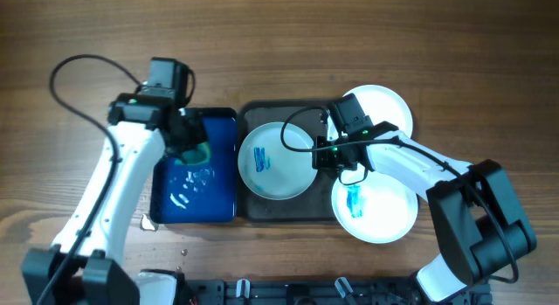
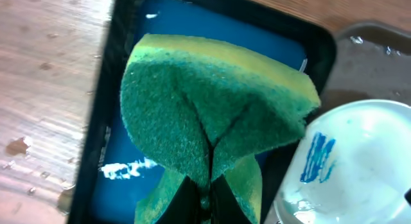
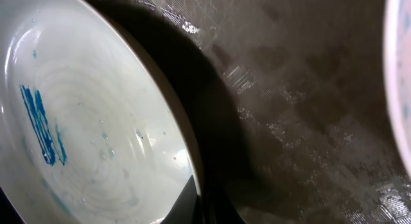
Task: Clean dirty plates on tray and stack at the side
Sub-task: 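Carry the wet sponge with the left gripper onto the held white plate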
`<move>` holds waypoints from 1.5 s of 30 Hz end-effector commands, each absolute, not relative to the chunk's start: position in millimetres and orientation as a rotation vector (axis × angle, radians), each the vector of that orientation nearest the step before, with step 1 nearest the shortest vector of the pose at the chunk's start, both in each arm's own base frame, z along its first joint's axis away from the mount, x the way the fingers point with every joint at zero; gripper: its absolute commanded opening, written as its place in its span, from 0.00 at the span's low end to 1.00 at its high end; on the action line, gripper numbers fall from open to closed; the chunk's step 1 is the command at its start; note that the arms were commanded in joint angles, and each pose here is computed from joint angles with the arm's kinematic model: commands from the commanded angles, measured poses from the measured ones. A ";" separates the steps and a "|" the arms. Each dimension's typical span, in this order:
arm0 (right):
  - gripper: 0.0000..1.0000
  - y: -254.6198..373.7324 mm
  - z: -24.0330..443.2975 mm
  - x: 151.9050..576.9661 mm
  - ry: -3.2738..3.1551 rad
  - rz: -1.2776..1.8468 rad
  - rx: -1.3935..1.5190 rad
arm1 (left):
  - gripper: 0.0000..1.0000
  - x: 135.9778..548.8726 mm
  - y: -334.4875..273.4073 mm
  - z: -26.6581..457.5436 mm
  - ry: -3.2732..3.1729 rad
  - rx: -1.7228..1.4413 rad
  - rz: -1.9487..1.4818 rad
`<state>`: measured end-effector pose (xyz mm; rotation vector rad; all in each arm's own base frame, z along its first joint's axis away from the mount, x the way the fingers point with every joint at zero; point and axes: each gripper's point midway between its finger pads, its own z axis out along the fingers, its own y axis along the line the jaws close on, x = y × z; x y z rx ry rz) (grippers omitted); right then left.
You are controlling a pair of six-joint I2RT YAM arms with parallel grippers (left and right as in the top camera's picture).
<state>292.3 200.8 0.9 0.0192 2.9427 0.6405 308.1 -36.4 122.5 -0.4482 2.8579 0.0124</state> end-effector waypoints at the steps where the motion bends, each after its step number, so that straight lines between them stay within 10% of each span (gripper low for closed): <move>1: 0.04 199.6 -6.6 285.3 2.979 0.646 0.022 | 0.04 313.2 -9.5 117.7 2.776 -0.502 0.357; 13: 0.05 199.7 -6.7 284.5 2.981 0.647 0.004 | 0.04 324.1 -4.6 130.3 2.588 -0.507 0.622; 31: 0.04 202.5 -5.7 280.5 2.989 0.679 -0.033 | 0.04 291.0 -151.9 91.1 3.052 -0.240 -0.495; 45: 0.04 207.2 -3.6 277.4 2.994 0.728 -0.042 | 0.04 285.3 -209.3 13.7 3.141 -0.047 -0.334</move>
